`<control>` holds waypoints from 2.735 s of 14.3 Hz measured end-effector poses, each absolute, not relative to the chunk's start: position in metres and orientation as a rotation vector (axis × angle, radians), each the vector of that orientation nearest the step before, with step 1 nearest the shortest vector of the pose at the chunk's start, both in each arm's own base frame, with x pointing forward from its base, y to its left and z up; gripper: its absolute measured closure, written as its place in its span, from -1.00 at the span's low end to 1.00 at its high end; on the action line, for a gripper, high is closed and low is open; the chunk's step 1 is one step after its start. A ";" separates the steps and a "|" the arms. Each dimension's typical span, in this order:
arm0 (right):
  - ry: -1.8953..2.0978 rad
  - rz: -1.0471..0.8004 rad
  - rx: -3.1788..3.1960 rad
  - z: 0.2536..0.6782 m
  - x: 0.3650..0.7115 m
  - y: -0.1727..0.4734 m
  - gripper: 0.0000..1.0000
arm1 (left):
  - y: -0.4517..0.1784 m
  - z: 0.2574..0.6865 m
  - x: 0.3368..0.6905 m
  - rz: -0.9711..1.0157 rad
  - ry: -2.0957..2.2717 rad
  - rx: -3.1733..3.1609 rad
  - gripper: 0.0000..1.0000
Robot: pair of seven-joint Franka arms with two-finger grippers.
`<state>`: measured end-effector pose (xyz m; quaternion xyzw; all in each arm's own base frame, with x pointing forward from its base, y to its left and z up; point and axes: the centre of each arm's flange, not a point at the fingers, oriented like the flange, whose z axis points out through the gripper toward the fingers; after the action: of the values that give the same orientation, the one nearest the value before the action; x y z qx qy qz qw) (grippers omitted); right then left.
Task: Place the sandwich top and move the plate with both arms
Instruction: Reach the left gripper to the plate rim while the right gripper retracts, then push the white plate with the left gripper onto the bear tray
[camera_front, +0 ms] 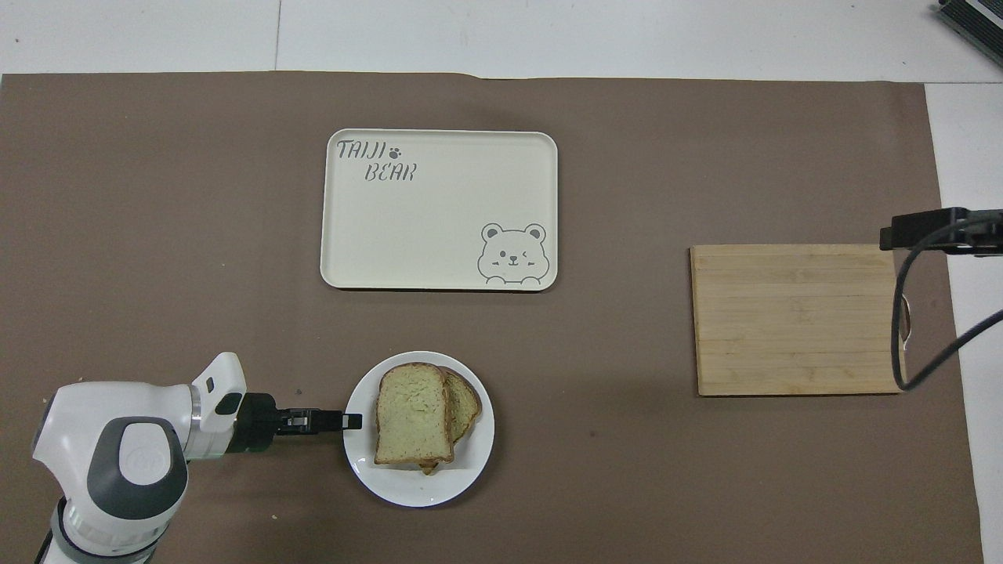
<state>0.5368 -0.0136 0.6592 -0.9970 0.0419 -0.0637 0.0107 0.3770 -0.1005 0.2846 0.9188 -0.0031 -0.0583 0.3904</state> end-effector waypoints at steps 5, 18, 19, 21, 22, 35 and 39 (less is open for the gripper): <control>0.073 -0.126 -3.116 0.664 0.522 -0.014 -1.00 | -0.105 0.272 0.367 -0.164 0.033 2.329 0.52; -0.044 -0.045 -3.151 0.645 0.521 -0.017 -1.00 | -0.063 0.294 0.411 -0.088 0.182 2.196 0.90; -0.044 -0.041 -3.151 0.644 0.520 -0.017 -1.00 | -0.057 0.299 0.421 -0.075 0.186 2.183 0.90; -0.042 -0.036 -3.152 0.644 0.520 -0.017 -1.00 | -0.052 0.310 0.443 -0.047 0.177 2.168 0.90; -0.041 -0.036 -3.151 0.644 0.520 -0.018 -1.00 | -0.051 0.314 0.452 -0.036 0.171 2.163 0.90; -0.041 -0.037 -3.151 0.644 0.520 -0.018 -1.00 | -0.106 0.340 0.583 0.246 0.106 2.283 0.90; -0.041 -0.037 -3.151 0.644 0.520 -0.018 -1.00 | -0.144 0.337 0.617 0.212 0.135 2.360 0.90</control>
<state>0.5199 -0.0178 0.6443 -0.9998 -0.0131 -0.0117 -0.0052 0.6169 -0.1441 0.3369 0.9218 0.0527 0.0828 0.3749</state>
